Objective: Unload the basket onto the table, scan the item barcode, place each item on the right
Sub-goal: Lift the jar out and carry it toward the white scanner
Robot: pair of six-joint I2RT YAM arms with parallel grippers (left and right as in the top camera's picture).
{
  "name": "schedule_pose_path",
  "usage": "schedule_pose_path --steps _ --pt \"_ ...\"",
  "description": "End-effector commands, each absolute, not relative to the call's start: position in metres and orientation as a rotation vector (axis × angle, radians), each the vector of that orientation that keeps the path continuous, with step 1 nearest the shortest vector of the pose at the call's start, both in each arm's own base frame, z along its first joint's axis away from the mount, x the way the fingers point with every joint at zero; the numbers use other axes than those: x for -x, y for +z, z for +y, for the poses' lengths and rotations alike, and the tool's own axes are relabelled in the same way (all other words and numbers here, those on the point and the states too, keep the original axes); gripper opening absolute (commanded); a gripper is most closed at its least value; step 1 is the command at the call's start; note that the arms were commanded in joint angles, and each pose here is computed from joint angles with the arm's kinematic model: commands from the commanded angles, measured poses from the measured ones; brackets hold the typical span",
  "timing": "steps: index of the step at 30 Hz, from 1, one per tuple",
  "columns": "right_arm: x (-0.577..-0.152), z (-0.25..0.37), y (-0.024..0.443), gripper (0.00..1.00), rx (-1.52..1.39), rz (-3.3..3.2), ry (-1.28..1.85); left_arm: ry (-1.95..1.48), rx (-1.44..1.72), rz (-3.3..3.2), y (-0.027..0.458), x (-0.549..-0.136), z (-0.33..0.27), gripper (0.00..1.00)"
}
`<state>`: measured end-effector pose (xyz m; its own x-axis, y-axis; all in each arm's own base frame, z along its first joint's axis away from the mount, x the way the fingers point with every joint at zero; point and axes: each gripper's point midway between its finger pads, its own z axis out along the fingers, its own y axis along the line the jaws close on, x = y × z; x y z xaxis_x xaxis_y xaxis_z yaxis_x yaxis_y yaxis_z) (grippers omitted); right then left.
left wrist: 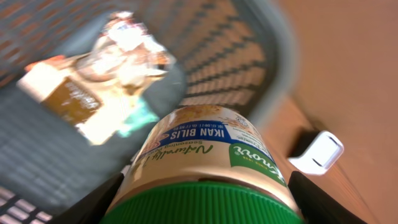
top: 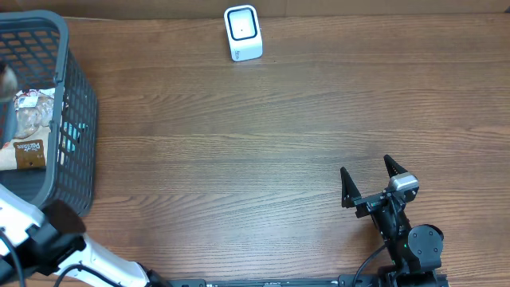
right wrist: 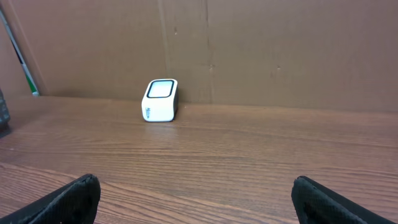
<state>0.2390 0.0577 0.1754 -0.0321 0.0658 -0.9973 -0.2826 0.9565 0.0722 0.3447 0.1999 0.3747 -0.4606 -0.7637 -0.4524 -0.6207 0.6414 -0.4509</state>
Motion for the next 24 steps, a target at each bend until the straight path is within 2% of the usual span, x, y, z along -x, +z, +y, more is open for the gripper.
schedule_pose_path --steps 1,6,12,18,24 --pt "-0.239 0.056 0.174 1.0 0.168 1.576 0.275 -0.331 0.85 2.147 0.432 -0.336 0.145 0.21" --pt "-0.239 0.056 0.174 1.0 0.168 1.576 0.276 -0.343 0.659 2.142 0.46 -0.326 0.085 0.21" --pt "-0.239 0.056 0.174 1.0 0.168 1.576 0.276 -0.356 0.465 2.213 0.459 -0.331 0.025 0.22" --pt "-0.239 0.056 0.174 1.0 0.168 1.576 0.276 -0.291 0.38 2.389 0.417 -0.343 -0.02 0.22" --pt "-0.239 0.056 0.174 1.0 0.168 1.576 0.276 -0.206 0.348 2.606 0.353 -0.351 -0.051 0.21"
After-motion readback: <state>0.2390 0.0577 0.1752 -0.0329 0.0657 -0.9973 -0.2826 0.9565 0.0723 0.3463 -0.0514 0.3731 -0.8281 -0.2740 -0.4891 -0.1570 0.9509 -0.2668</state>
